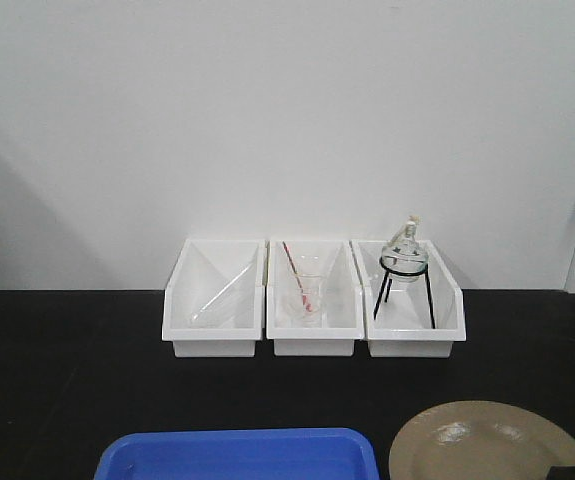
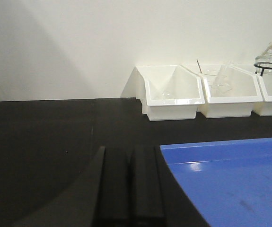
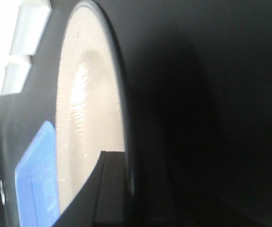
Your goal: Place disk in tray to left cabinet
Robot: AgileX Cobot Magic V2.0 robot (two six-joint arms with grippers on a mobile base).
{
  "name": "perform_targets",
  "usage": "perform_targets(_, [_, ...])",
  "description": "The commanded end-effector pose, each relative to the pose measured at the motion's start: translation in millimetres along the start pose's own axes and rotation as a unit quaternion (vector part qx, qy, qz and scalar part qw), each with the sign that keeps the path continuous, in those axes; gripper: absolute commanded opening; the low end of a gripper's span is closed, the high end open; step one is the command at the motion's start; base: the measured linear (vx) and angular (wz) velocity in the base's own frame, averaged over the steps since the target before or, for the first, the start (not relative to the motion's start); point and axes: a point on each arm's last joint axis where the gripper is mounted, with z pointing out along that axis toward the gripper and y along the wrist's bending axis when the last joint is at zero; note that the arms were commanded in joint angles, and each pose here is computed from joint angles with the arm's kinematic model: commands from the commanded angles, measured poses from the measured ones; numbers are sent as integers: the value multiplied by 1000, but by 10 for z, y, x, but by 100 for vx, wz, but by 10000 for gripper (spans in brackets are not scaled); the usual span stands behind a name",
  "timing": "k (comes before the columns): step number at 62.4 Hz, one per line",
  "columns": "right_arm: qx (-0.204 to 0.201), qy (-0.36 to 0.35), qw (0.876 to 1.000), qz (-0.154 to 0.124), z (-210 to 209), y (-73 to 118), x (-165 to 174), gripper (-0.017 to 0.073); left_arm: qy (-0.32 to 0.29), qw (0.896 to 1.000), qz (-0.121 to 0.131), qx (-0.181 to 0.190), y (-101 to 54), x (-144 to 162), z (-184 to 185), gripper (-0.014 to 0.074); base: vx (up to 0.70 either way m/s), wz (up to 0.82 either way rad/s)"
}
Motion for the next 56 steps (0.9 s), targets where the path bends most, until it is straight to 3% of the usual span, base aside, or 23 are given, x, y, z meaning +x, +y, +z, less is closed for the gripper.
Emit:
perform_targets(1, [-105, -56, 993, -11, -198, 425, -118, -5, -37, 999, -6, -3, 4, -32, -1, -3, 0, 0])
perform_targets(16, [-161, -50, 983, -73, -189, 1079, 102, -4, -37, 999, -6, -3, 4, -32, -1, -3, 0, 0])
perform_targets(17, [-181, -34, 979, -82, -88, 1337, 264, -4, -37, 999, -6, -3, 4, -32, -1, -3, 0, 0])
perform_targets(18, [-186, -26, 978, -85, -52, 1394, 314, -4, -37, 999, -6, -3, 4, -32, -1, -3, 0, 0])
perform_targets(24, [-212, 4, 974, -78, 117, 1631, 535, -4, -37, 999, -6, -3, 4, -32, -1, -3, 0, 0])
perform_targets(28, [-207, 37, 974, -85, 266, 1749, 737, -4, -37, 999, -6, -3, 4, -32, -1, -3, 0, 0])
perform_targets(42, [-157, 105, 973, -131, 681, 1953, 1375, -4, -37, 999, -6, -3, 4, -32, -1, -3, 0, 0])
perform_targets(56, [-105, 140, 974, -143, 980, 1860, 1674, -4, -37, 999, -6, -3, 4, -32, -1, -3, 0, 0])
